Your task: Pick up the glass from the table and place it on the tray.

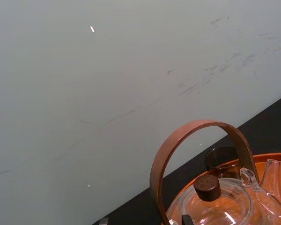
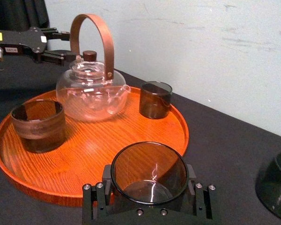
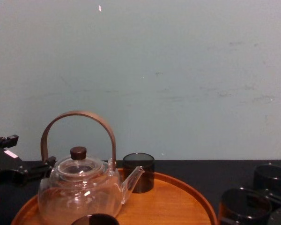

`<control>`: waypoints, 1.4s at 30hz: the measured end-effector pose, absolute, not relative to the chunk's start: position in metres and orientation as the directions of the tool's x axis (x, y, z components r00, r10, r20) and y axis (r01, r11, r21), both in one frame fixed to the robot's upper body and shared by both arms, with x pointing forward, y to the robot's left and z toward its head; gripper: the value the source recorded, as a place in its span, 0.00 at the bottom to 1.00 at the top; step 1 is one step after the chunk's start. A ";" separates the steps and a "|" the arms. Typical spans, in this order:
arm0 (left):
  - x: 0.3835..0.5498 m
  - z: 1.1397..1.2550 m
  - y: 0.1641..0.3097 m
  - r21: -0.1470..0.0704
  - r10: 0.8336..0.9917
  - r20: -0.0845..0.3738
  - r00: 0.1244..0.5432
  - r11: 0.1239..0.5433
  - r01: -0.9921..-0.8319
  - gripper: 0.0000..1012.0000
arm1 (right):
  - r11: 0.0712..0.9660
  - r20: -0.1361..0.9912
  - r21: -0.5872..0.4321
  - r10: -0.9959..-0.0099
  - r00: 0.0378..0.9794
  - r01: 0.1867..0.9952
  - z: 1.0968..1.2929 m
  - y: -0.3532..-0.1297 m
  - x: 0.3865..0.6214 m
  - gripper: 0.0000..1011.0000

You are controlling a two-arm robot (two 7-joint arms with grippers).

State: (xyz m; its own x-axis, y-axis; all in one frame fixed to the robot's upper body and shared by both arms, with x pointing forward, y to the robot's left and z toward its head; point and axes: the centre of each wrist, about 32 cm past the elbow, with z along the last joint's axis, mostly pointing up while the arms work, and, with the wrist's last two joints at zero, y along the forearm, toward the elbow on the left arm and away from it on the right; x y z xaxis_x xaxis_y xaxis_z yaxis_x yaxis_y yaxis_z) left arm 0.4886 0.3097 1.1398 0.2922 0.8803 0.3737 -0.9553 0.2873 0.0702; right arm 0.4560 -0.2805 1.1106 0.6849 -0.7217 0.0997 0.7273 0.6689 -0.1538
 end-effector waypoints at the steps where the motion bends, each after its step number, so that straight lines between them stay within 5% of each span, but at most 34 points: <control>1: 0.489 1.140 0.310 0.070 0.880 0.374 0.292 0.287 -0.955 1.00 | 0.672 0.102 -0.153 -0.718 0.689 0.724 1.113 -0.279 0.457 0.90; 19: 0.489 1.140 0.310 0.070 0.880 0.374 0.292 0.287 -0.955 1.00 | 0.735 0.134 -0.147 -0.649 0.749 0.662 1.132 -0.240 0.476 0.89; 42: 0.489 1.140 0.310 0.070 0.880 0.374 0.292 0.287 -0.955 1.00 | 0.791 0.127 -0.154 -0.578 0.806 0.592 1.121 -0.206 0.484 0.89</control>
State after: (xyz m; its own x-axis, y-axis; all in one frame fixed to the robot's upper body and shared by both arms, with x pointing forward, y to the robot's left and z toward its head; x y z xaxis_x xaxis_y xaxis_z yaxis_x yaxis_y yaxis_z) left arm 0.4886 0.3097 1.1398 0.2923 0.8803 0.3738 -0.9553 0.2873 0.0704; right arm 0.4839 -0.2058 1.1214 0.8060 -0.5781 0.1273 0.5918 0.7913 -0.1535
